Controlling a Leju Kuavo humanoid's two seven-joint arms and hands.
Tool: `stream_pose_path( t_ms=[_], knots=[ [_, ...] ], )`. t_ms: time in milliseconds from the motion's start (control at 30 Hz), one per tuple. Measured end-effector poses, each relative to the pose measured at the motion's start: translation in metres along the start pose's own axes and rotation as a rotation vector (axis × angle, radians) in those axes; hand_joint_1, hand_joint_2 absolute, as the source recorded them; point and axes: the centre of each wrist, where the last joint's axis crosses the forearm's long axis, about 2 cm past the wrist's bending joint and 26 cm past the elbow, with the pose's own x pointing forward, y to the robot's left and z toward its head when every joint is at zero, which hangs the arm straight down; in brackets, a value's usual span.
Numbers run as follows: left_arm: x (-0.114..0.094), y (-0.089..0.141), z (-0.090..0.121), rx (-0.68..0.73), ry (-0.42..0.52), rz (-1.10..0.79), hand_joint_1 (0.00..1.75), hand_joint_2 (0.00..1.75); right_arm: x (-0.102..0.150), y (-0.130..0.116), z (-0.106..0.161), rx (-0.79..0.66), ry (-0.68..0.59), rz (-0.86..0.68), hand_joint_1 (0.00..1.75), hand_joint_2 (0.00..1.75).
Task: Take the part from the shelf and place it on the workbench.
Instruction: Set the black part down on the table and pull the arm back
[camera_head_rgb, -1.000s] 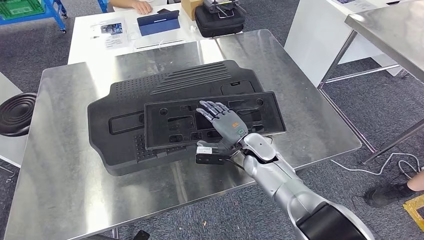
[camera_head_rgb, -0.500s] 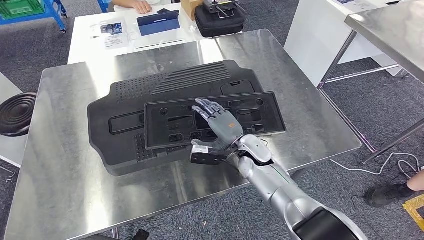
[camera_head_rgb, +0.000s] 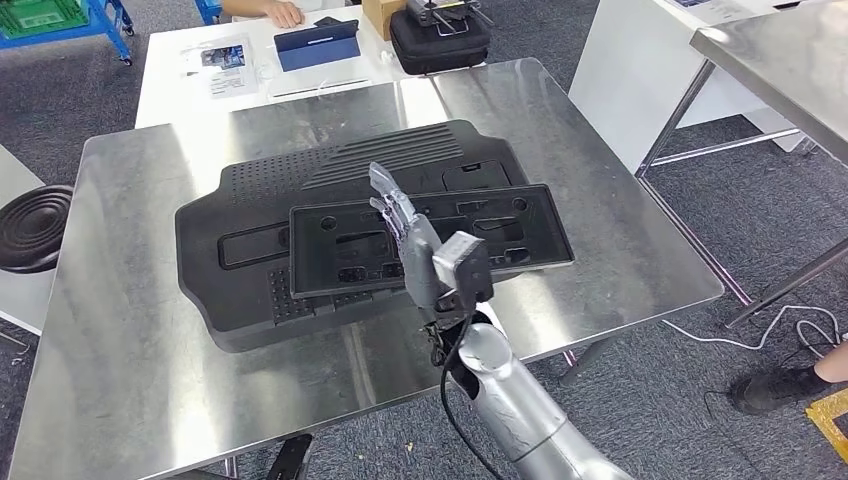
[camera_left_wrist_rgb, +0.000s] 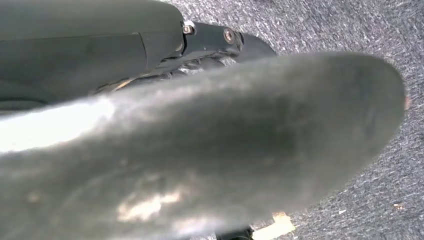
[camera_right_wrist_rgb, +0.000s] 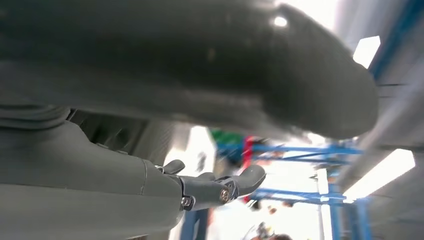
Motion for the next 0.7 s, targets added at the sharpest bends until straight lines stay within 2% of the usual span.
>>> stream_pose_path(
  t_ms=[100,233,533,700],
  knots=[
    [-0.007,0.002,0.001,0.019,0.004,0.030,0.00,0.00,0.016,0.005,0.018,0.042,-0.092,-0.172,0.00,0.00],
    [-0.017,0.006,0.002,0.053,0.014,0.068,0.00,0.00,0.032,0.012,0.051,0.073,-0.200,-0.286,0.00,0.00],
    [-0.031,0.011,0.004,0.089,0.043,0.107,0.00,0.00,0.059,0.016,0.098,0.052,-0.318,-0.360,0.00,0.00],
    [-0.034,0.013,0.005,0.093,0.048,0.109,0.00,0.00,0.071,0.014,0.112,0.033,-0.351,-0.367,0.00,0.00]
  ],
)
